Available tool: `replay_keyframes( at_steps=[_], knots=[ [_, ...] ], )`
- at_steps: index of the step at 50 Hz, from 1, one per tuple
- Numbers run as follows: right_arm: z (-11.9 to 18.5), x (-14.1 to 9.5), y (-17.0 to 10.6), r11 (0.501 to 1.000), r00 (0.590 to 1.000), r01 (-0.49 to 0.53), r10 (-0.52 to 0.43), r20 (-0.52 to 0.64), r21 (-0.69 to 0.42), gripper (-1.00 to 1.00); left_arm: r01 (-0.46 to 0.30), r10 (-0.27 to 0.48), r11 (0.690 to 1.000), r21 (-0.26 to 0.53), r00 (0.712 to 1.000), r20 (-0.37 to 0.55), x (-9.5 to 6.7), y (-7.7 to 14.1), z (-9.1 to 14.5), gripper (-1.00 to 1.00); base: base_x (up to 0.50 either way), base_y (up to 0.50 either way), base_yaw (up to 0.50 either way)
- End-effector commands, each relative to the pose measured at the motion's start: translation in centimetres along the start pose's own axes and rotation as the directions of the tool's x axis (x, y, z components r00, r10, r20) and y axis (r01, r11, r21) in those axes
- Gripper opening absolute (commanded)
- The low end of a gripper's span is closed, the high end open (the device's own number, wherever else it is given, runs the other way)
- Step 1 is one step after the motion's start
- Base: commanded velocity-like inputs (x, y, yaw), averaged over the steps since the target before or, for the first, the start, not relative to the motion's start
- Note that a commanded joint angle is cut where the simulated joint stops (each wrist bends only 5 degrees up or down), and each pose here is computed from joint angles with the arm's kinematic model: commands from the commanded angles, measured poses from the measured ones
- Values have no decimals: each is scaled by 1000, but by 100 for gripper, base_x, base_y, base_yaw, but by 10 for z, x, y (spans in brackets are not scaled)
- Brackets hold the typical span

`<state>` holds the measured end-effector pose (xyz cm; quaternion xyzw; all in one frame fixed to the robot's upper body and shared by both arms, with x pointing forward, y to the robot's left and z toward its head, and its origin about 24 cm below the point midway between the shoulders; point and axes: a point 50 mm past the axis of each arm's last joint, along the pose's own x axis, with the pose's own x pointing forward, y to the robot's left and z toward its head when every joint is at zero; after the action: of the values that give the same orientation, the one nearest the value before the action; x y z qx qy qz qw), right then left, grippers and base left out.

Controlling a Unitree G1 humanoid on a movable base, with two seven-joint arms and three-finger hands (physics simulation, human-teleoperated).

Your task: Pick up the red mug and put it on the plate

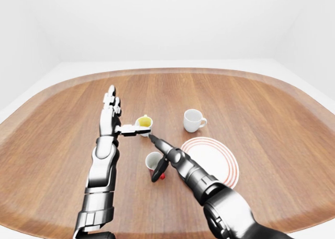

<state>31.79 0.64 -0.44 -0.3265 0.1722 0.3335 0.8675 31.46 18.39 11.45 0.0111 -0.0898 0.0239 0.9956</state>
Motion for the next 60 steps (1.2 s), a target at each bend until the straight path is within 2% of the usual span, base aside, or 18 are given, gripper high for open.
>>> replay_keyframes(
  at_steps=[1, 30, 31, 32, 33, 34, 35, 36, 38, 51, 60],
  knots=[
    [-7, 0, 10, 1000, 999, -25, 25, -22, -11, 100, -2, 2, 1000, 0, 1000, 8, 0, 1, 2, 100, 0, 0, 0],
    [-7, 1, 21, 998, 998, -53, 53, -28, -25, 100, -7, 7, 1000, -4, 1000, -17, -1, 3, -4, 100, 0, 0, 0],
    [-7, 1, 21, 998, 998, -53, 53, -28, -25, 91, -7, 7, 1000, -4, 1000, -17, -1, 3, -4, 100, 0, 0, 0],
    [-8, 1, 21, 998, 998, -54, 53, -28, -24, 43, -7, 7, 1000, -4, 1000, -15, -1, 3, -4, 100, 0, 0, 0],
    [-8, 1, 21, 998, 998, -54, 53, -28, -23, 23, -7, 7, 1000, -4, 1000, -14, -1, 3, -4, 100, 0, 0, 0],
    [-8, 1, 21, 998, 998, -54, 53, -28, -23, 23, -7, 7, 1000, -5, 1000, -14, -1, 3, -3, 100, 0, 0, 0],
    [-8, 0, 22, 998, 998, -56, 55, -28, -24, -26, -7, 7, 1000, -5, 1000, -16, -1, 3, -4, 100, 0, 0, 0],
    [-8, 0, 22, 998, 998, -57, 56, -28, -25, -62, -7, 7, 1000, -4, 1000, -18, -1, 2, -4, 100, 0, 0, 0],
    [-8, 0, 22, 998, 998, -57, 56, -27, -25, -100, -6, 6, 1000, -5, 1000, -19, -1, 2, -4, 100, 0, 0, 0],
    [-7, 1, 23, 998, 998, -57, 56, -25, -38, -100, -6, 6, 1000, -5, 1000, -7, -2, 2, -2, 100, 0, 0, 0],
    [1, 1, 10, 999, 1000, -25, 25, -4, -40, -100, -11, 11, 1000, -9, 1000, -4, -2, 4, -1, 100, 0, 0, 0]
  ],
)
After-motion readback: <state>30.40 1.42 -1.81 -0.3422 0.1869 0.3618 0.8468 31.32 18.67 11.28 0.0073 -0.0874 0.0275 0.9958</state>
